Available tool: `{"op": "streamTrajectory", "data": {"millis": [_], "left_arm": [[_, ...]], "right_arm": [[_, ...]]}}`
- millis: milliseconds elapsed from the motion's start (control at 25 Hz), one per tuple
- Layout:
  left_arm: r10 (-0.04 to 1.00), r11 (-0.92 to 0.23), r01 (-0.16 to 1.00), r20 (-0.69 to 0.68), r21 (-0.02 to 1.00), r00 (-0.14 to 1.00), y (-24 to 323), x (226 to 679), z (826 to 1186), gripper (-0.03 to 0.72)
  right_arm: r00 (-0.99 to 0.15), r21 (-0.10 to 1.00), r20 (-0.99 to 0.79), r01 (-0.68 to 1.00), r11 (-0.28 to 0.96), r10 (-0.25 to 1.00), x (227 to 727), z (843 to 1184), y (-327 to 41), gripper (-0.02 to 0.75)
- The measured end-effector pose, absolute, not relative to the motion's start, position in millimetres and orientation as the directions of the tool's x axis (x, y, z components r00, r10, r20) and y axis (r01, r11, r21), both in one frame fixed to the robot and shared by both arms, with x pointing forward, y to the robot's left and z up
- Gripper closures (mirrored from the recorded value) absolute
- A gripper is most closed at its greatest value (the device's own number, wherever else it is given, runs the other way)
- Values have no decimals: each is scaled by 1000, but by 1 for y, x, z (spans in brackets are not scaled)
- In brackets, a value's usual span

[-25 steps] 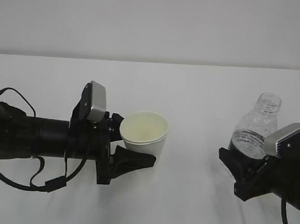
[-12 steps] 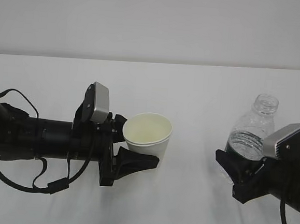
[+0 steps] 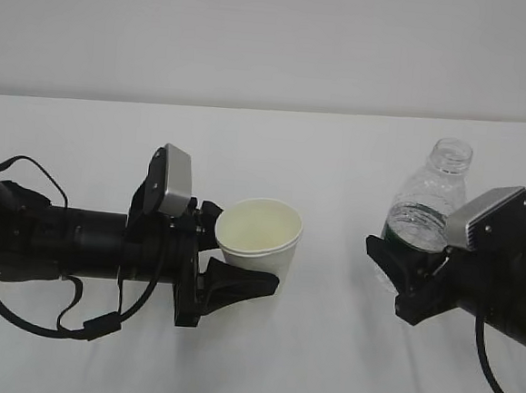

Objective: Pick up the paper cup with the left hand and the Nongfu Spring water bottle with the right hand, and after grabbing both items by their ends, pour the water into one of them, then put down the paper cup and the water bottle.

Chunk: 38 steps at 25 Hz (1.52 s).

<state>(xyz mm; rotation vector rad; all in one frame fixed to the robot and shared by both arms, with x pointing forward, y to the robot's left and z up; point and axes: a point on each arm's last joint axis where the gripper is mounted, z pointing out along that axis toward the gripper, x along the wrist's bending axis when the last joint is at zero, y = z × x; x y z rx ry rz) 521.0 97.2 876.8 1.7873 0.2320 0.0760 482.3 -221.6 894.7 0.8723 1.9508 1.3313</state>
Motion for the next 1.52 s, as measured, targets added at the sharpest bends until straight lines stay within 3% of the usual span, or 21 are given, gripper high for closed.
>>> {"op": "streamTrajectory", "data": {"millis": [800, 1200, 1520], "left_arm": [[194, -213, 107, -65, 971, 979, 97, 521, 877, 193], [142, -234, 60, -27, 970, 989, 93, 515, 876, 196], [71, -238, 7, 10, 971, 997, 75, 501, 876, 202]], "right_arm": [[-696, 890, -293, 52, 453, 655, 525, 911, -208, 254], [-708, 839, -404, -34, 544, 579, 539, 916, -205, 254], [-740, 783, -464, -85, 617, 487, 546, 899, -199, 254]]}}
